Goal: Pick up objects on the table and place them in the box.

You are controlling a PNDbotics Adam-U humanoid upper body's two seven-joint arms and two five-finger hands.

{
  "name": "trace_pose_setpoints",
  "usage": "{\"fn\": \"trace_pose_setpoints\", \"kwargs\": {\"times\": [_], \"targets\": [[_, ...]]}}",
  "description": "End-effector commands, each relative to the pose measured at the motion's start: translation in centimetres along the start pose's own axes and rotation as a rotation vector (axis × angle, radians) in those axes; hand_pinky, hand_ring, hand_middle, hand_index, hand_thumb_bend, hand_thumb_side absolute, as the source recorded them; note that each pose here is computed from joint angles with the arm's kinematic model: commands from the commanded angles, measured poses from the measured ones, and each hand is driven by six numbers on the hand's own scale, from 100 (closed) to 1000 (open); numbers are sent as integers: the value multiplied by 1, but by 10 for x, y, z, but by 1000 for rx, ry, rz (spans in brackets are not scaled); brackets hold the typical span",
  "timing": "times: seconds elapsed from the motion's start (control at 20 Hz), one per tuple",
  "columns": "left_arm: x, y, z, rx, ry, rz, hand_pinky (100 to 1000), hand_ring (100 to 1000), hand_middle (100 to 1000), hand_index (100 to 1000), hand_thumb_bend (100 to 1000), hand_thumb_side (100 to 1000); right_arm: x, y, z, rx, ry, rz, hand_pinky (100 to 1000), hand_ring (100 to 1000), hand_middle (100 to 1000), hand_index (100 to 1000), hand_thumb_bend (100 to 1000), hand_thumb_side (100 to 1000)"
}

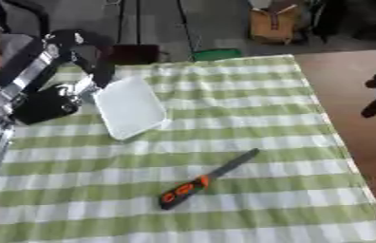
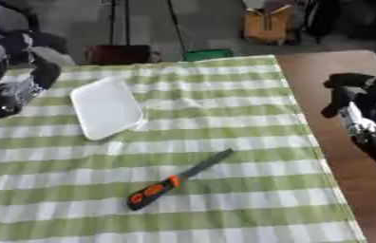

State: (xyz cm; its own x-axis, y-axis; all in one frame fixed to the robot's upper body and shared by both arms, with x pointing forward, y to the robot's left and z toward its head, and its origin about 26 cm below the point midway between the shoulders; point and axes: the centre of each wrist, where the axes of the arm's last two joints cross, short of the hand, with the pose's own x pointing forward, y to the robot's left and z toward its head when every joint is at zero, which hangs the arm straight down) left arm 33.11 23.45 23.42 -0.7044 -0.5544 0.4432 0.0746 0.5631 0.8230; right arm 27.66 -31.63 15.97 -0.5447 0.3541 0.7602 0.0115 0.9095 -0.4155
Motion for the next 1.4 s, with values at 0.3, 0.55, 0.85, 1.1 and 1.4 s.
{"fn": "trace_pose_setpoints", "kwargs": {"times": [0.3, 0.55, 0.85, 1.1, 1.4], "targets": [[16, -1, -11, -160, -31, -179, 712, 857, 709, 839, 342, 786, 8, -4, -3, 6, -28, 20, 547, 521, 699, 780, 243, 581], [22, -13, -19, -242, -8, -337, 780, 846, 710, 830, 382, 753, 8, -4, -3, 10, -29, 19, 547, 521, 698, 779, 244, 581], [21, -40, -28, -323, -7, -463, 869, 837, 721, 832, 446, 733, 8, -4, -3, 15, -28, 17, 548, 521, 699, 780, 244, 581], [12, -65, -37, -410, -14, -554, 926, 831, 715, 833, 536, 658, 8, -3, -3, 17, -27, 16, 548, 521, 699, 780, 245, 581], [6, -86, -48, -498, -40, -607, 925, 822, 692, 821, 606, 554, 8, -3, -3, 20, -26, 14, 548, 521, 699, 780, 245, 581]]}}
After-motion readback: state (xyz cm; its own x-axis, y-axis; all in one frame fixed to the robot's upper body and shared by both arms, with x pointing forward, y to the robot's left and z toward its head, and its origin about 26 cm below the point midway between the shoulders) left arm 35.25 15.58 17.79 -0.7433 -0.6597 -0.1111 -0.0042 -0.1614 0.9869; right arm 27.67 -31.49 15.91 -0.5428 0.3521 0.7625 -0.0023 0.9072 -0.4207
